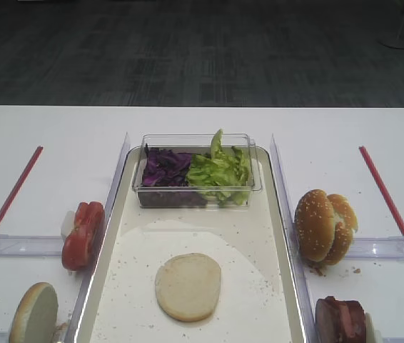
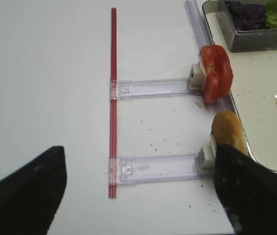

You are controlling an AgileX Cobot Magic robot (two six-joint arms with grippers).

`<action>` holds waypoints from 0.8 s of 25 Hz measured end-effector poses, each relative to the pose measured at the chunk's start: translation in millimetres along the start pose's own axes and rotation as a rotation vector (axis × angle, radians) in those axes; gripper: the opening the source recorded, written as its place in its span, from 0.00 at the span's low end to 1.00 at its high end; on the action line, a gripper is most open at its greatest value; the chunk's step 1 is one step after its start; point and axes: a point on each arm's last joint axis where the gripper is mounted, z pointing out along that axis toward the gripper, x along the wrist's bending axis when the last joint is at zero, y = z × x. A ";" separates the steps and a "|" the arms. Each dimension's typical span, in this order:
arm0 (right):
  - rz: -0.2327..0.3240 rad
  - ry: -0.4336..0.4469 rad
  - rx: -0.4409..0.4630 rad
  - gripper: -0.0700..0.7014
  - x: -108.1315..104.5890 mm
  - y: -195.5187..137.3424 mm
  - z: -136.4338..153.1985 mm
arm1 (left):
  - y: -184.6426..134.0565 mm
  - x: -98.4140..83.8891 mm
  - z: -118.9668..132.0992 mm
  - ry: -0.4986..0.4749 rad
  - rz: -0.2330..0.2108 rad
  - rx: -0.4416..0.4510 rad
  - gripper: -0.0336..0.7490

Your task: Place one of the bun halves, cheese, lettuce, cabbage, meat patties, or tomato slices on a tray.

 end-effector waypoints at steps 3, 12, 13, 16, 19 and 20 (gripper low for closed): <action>0.000 0.000 0.000 0.50 0.0 0.0 0.0 | 0.0 0.0 0.0 0.000 0.000 0.000 0.76; 0.006 0.000 0.000 0.50 0.0 0.0 0.0 | 0.0 0.0 0.0 0.000 0.000 0.000 0.76; 0.006 0.000 0.000 0.50 0.0 0.0 0.0 | 0.0 0.0 0.0 0.000 0.000 0.000 0.76; 0.006 0.000 0.000 0.50 0.0 0.0 0.0 | 0.0 0.0 0.0 0.000 0.000 0.000 0.76; 0.006 0.000 0.000 0.50 0.0 0.0 0.0 | 0.0 0.0 0.0 0.000 0.000 0.000 0.76; 0.006 0.000 0.000 0.50 0.0 0.0 0.0 | 0.0 0.0 0.0 0.000 0.000 0.000 0.76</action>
